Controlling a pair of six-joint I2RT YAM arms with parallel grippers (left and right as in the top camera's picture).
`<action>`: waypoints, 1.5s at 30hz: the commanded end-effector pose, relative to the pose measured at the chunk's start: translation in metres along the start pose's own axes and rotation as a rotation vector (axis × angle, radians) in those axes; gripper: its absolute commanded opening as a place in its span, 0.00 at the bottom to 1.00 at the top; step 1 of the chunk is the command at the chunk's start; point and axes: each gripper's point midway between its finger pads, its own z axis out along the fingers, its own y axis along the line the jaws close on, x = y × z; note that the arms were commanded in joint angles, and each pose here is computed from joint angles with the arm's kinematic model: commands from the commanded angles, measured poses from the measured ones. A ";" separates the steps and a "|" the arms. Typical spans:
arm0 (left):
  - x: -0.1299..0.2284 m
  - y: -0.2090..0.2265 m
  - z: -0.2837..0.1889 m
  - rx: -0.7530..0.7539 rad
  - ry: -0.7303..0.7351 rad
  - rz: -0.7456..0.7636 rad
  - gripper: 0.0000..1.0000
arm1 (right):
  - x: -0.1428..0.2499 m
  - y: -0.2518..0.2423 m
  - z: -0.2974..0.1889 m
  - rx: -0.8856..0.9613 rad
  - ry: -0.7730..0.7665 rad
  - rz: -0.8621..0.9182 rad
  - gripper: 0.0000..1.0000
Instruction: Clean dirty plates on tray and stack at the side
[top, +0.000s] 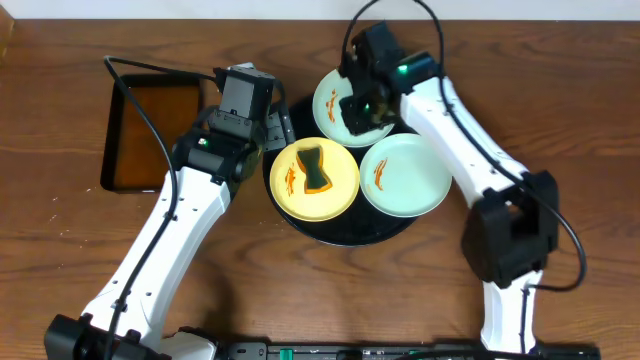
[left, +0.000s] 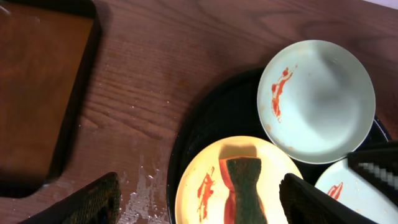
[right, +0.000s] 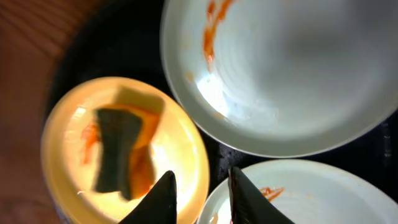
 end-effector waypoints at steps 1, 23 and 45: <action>0.002 0.002 0.003 -0.011 0.009 -0.004 0.82 | 0.008 0.002 0.018 0.023 0.036 0.021 0.36; 0.003 0.003 0.003 -0.014 0.012 -0.002 0.83 | 0.055 0.008 0.055 0.059 0.176 -0.004 0.49; 0.003 0.003 0.003 -0.014 0.012 -0.003 0.83 | 0.056 0.001 0.073 0.091 0.134 -0.024 0.40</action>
